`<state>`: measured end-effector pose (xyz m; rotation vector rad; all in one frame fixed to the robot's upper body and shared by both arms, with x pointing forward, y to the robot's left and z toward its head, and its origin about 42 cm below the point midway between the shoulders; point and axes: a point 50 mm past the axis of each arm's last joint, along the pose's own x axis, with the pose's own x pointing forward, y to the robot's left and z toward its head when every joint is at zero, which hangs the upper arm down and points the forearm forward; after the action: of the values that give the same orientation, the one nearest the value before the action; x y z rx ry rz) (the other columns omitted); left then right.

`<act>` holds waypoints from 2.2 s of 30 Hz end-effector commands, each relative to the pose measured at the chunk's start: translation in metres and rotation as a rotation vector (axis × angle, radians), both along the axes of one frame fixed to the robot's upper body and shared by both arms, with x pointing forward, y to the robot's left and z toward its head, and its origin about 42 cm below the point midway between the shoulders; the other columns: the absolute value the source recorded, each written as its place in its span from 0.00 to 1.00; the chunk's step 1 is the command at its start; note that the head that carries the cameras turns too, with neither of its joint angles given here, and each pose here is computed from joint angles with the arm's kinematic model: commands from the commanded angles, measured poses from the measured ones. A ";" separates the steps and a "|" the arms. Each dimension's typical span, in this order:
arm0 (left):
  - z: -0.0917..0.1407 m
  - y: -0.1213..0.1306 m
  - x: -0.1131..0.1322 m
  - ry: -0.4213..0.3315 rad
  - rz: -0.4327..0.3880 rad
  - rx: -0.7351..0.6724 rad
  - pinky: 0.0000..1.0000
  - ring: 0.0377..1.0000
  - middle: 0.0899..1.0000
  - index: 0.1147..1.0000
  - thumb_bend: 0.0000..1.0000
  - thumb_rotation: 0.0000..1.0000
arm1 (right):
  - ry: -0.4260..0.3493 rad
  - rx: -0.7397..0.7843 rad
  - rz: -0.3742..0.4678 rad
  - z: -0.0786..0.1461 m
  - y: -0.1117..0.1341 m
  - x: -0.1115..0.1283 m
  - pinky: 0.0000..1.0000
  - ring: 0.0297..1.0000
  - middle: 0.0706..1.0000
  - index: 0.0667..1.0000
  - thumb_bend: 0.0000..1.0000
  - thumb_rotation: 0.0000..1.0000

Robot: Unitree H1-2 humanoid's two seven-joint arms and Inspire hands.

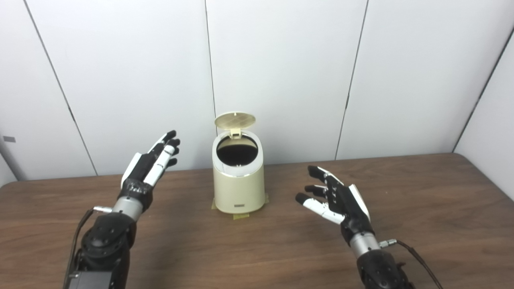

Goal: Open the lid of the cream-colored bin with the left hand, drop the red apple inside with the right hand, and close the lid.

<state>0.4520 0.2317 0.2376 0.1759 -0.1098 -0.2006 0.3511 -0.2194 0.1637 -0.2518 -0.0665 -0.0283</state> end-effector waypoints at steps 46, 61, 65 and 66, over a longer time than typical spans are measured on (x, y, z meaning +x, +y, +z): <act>0.125 -0.090 0.063 -0.430 -0.091 0.665 0.86 0.88 0.83 0.79 0.53 1.00 | 0.041 -0.222 0.022 -0.030 0.015 -0.006 0.78 0.81 0.82 0.98 0.58 1.00; 0.115 -0.091 0.045 -0.647 -0.077 0.987 0.88 0.83 0.78 0.74 0.47 1.00 | 0.076 -0.226 0.001 -0.033 0.016 -0.005 0.80 0.82 0.83 0.98 0.55 1.00; 0.110 -0.092 0.042 -0.655 -0.076 1.047 0.81 0.80 0.76 0.73 0.49 1.00 | 0.075 -0.224 -0.004 -0.033 0.016 -0.006 0.81 0.82 0.82 0.98 0.55 1.00; 0.109 -0.093 0.041 -0.656 -0.075 1.057 0.78 0.80 0.76 0.73 0.49 1.00 | 0.076 -0.223 -0.005 -0.033 0.016 -0.006 0.80 0.82 0.82 0.98 0.55 1.00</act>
<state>0.4922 0.1414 0.3134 1.2705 -0.5588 -0.3098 0.3415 -0.2073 0.1285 -0.4810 0.0001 -0.0294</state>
